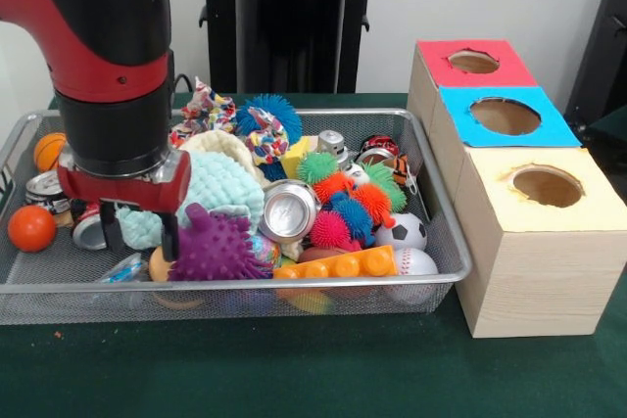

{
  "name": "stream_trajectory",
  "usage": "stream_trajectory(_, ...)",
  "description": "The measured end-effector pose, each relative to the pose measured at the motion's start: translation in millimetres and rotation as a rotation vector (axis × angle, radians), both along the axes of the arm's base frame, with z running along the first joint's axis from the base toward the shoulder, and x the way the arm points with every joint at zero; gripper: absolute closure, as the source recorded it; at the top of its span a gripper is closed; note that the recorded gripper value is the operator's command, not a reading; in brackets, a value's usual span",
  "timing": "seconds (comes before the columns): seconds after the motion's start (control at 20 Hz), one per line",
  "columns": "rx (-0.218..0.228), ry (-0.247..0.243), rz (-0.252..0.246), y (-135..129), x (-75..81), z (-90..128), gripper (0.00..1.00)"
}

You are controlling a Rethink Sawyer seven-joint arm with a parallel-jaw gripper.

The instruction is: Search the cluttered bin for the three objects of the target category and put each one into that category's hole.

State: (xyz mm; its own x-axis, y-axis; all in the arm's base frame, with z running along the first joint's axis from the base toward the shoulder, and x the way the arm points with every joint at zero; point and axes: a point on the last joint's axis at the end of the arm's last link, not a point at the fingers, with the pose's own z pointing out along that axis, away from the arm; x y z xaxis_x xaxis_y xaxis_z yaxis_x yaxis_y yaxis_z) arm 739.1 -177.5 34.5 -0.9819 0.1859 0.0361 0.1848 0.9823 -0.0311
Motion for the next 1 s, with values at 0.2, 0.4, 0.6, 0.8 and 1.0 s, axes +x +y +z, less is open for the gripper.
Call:
stream_trajectory(0.2,-0.009,-0.005,-0.002,-3.9,0.8,5.7,0.0)
stream_trajectory(0.4,-0.016,-0.015,-0.003,-5.9,0.9,4.0,0.0)
stream_trajectory(0.6,-0.036,-0.04,0.005,-9.5,0.7,-5.5,0.0)
stream_trajectory(0.8,-0.064,-0.054,0.028,-13.2,-4.5,-23.5,0.0)
stream_trajectory(1.0,-0.068,-0.055,0.031,-13.8,-4.6,-24.3,0.0)
